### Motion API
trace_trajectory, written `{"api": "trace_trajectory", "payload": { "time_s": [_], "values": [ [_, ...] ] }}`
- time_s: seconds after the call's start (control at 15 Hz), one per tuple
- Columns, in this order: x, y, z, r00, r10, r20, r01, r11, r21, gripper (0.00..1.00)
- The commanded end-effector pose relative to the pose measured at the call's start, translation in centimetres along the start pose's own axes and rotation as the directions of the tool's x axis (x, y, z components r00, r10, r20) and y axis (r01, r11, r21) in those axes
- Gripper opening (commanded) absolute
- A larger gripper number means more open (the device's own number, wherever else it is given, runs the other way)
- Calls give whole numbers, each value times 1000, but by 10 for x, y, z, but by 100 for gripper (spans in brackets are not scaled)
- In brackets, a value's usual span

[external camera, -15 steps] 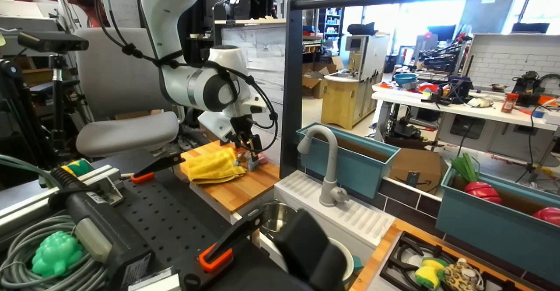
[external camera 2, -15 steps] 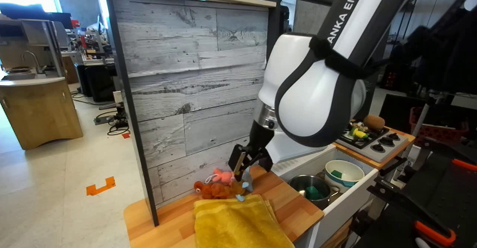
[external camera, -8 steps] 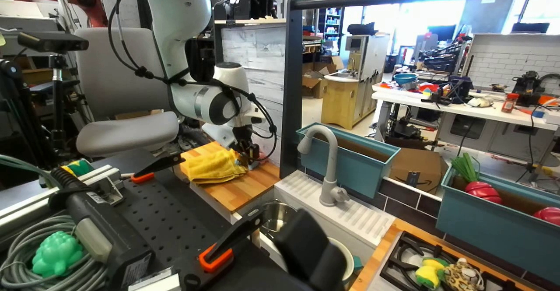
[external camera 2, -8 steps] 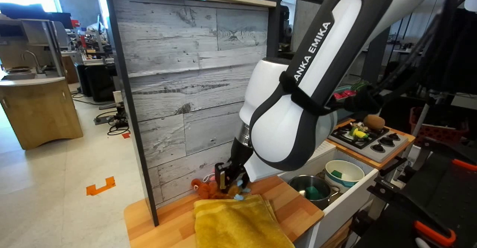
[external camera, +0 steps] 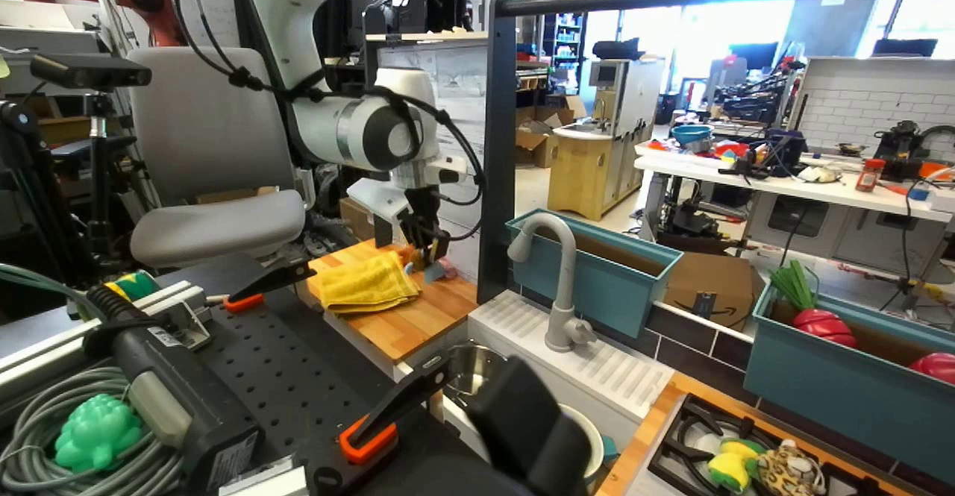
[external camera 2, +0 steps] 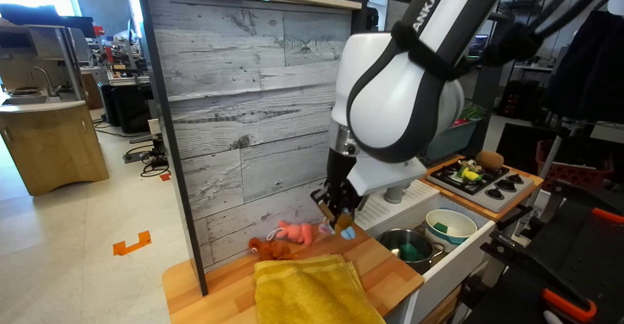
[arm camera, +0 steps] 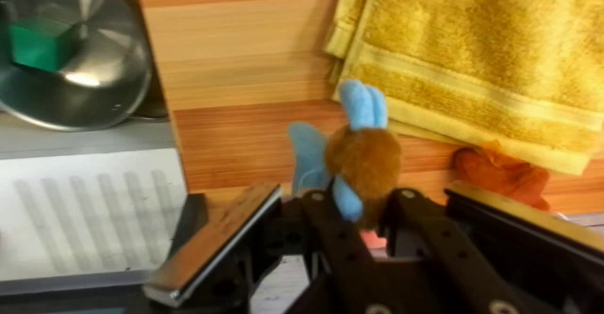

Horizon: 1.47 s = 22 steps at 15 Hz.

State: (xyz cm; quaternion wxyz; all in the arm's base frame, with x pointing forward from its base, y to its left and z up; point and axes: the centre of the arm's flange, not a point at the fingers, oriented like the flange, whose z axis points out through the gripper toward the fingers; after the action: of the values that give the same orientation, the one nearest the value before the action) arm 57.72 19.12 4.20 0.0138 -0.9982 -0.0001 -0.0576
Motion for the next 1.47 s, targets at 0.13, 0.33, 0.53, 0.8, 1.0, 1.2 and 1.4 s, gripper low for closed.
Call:
{"api": "trace_trajectory", "payload": {
  "time_s": [0.13,0.33,0.53,0.8,1.0,1.2,1.4],
  "values": [
    [1,78,-56,985,171,7,-167,970,-177,2],
    [6,124,-24,954,296,43,-271,917,-293,2],
    [-8,150,2,932,353,82,-303,885,-354,2],
    [-17,151,15,942,327,79,-293,914,-280,42],
    [-14,142,10,955,295,28,-283,937,-204,63],
    [-15,130,4,968,249,16,-243,956,-167,84],
    [-15,108,-12,982,188,-28,-190,981,-45,100]
  ]
}}
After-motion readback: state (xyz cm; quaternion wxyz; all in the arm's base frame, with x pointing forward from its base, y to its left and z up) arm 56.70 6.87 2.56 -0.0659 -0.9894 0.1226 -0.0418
